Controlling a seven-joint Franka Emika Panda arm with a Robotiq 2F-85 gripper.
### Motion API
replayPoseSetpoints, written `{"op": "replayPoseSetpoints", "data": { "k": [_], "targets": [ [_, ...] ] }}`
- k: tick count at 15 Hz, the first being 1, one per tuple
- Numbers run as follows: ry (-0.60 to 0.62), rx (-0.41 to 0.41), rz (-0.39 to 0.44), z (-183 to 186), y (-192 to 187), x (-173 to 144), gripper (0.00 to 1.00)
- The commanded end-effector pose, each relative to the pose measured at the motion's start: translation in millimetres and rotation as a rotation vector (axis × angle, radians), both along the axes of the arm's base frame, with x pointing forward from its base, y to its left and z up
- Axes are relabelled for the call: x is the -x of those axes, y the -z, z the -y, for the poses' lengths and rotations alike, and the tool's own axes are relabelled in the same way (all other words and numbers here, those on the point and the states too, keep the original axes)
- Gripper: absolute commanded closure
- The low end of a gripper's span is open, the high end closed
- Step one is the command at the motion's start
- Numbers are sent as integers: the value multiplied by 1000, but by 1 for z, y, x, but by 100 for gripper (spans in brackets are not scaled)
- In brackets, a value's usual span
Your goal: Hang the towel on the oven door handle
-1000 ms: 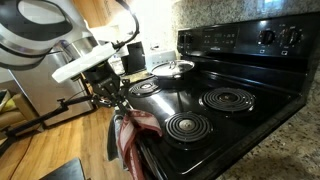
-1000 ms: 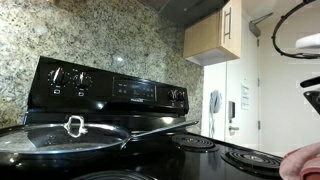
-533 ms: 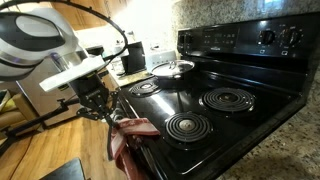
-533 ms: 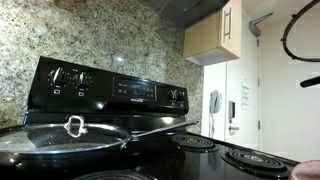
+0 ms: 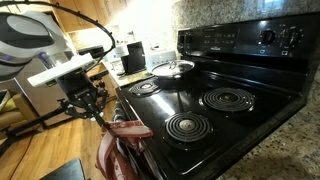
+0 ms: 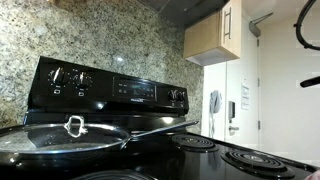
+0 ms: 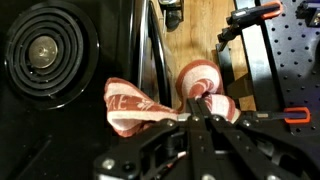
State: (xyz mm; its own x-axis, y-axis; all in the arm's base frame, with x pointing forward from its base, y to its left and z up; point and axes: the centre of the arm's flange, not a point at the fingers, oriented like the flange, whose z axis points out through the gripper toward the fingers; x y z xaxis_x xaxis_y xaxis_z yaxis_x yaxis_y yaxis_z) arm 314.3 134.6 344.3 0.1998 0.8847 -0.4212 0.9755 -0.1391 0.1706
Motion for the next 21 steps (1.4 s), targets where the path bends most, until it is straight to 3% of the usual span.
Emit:
{"op": "replayPoseSetpoints", "data": {
  "k": [1,14,18,21],
  "targets": [
    [-29,27,-10,-5,-11,15,100],
    [-56,89,-114,-32,5,35,100],
    [-40,33,-164,-31,1,29,100],
    [24,-56,-177,-9,-14,3,100]
  ]
}}
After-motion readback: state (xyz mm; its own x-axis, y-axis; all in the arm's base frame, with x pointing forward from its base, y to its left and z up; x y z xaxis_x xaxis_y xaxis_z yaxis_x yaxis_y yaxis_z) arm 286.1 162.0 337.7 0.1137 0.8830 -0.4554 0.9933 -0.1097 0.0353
